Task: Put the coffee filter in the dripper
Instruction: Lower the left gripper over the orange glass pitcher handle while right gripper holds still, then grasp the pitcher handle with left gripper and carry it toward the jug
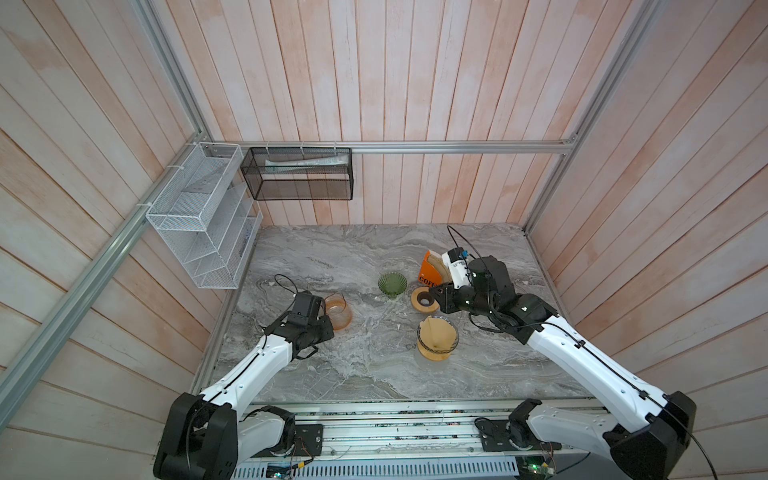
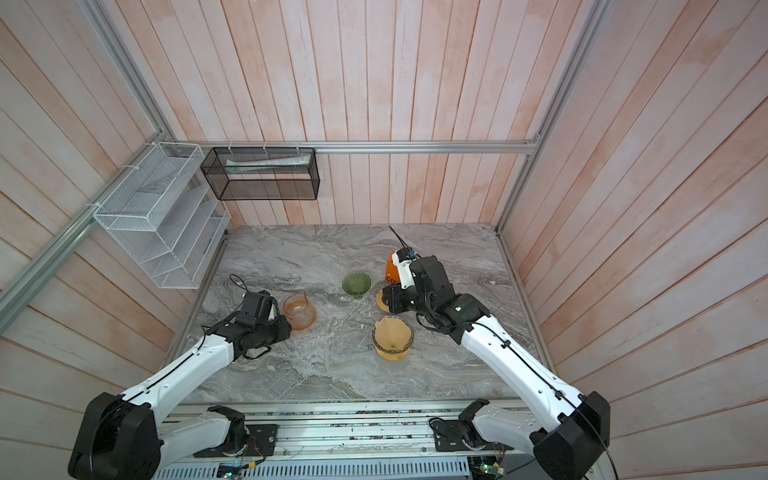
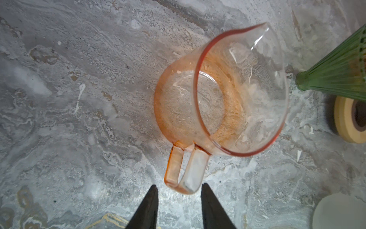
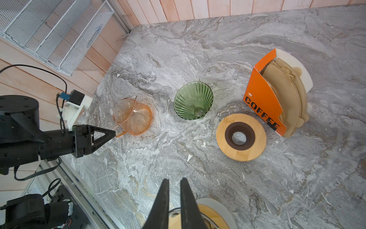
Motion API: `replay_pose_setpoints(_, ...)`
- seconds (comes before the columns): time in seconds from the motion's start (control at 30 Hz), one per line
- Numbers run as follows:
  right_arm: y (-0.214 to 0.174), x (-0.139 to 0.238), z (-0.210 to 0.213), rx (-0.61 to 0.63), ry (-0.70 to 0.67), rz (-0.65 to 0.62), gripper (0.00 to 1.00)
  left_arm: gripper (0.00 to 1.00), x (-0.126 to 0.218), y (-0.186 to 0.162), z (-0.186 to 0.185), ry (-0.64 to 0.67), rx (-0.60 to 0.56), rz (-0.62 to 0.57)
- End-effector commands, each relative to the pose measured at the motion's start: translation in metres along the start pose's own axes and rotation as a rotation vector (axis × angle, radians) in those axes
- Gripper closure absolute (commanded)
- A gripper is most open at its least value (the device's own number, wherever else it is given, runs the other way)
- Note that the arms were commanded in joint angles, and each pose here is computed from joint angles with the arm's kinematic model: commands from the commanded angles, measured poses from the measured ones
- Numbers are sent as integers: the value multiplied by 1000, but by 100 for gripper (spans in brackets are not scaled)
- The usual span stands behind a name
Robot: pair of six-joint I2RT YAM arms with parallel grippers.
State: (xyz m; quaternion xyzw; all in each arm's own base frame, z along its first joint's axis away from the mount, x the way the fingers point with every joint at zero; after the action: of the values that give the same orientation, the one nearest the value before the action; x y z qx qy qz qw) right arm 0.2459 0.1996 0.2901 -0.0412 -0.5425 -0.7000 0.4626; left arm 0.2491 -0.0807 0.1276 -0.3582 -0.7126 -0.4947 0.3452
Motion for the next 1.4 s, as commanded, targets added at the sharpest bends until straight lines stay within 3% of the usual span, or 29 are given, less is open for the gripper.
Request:
replay_pose_setpoints(0.0, 9, 4, 4, 8, 19, -26, 86, 62, 1, 15, -6, 34, -35, -65)
replay_pose_setpoints(1.1, 11, 5, 5, 11, 15, -23, 86, 74, -8, 7, -20, 220, -195, -111)
replay_pose_setpoints(1.37, 12, 8, 6, 9, 16, -29, 86, 84, -4, 8, -20, 236, -195, -115)
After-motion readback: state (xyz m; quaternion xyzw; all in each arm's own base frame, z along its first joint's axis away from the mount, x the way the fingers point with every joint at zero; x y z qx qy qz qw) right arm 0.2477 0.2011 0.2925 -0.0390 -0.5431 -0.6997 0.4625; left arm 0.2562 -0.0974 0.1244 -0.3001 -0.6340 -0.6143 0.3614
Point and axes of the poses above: each gripper's point midway between its finger pads, its own x axis back along the fingers, its own z axis along the line the jaws close on, y = z × x, the point moved 6 cm from there along x, back along the fingers, and after that the axes turned 1 degree about -x, right-handed, at the moved point
